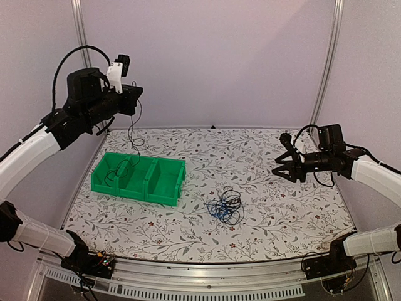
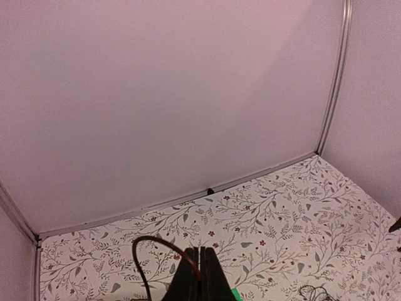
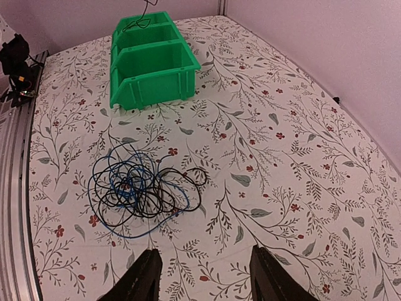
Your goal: Untangle the cables
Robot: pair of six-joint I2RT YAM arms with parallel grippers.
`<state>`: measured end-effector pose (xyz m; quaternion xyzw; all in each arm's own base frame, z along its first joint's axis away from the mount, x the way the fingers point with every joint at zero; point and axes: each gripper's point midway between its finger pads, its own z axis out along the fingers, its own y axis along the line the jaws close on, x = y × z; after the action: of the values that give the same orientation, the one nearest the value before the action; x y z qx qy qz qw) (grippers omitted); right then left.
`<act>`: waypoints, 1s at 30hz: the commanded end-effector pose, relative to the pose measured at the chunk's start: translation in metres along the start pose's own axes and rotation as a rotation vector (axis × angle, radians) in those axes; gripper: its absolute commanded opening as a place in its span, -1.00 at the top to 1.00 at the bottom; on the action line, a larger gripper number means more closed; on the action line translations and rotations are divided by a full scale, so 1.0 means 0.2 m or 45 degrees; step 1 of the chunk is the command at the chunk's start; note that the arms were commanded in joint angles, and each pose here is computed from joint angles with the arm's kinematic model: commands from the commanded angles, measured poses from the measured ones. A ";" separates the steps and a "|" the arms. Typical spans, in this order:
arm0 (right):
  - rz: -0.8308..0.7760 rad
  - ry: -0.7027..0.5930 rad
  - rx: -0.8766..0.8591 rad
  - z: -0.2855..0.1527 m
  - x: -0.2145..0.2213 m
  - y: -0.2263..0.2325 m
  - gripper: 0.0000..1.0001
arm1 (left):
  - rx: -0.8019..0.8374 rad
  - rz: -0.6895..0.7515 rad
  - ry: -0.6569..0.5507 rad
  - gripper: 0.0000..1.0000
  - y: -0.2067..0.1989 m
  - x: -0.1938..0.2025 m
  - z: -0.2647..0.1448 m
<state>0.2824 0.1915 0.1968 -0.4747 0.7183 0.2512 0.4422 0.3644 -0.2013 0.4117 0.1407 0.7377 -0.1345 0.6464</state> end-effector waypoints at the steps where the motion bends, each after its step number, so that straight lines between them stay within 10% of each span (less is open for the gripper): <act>1: 0.010 0.028 -0.011 0.01 0.03 0.00 -0.04 | 0.036 -0.033 -0.052 1.00 -0.01 -0.05 0.02; 12: 0.022 0.050 -0.035 0.03 0.06 0.01 -0.04 | 0.100 -0.064 -0.053 1.00 -0.06 -0.05 0.03; 30: 0.034 0.089 -0.064 0.05 0.09 0.01 -0.04 | -0.250 -0.056 0.291 1.00 0.19 0.58 0.06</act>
<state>0.2792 0.1908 0.1749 -0.4805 0.7332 0.2577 0.4064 0.3713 -0.1983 0.3051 0.1204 0.8045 -0.1156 0.5700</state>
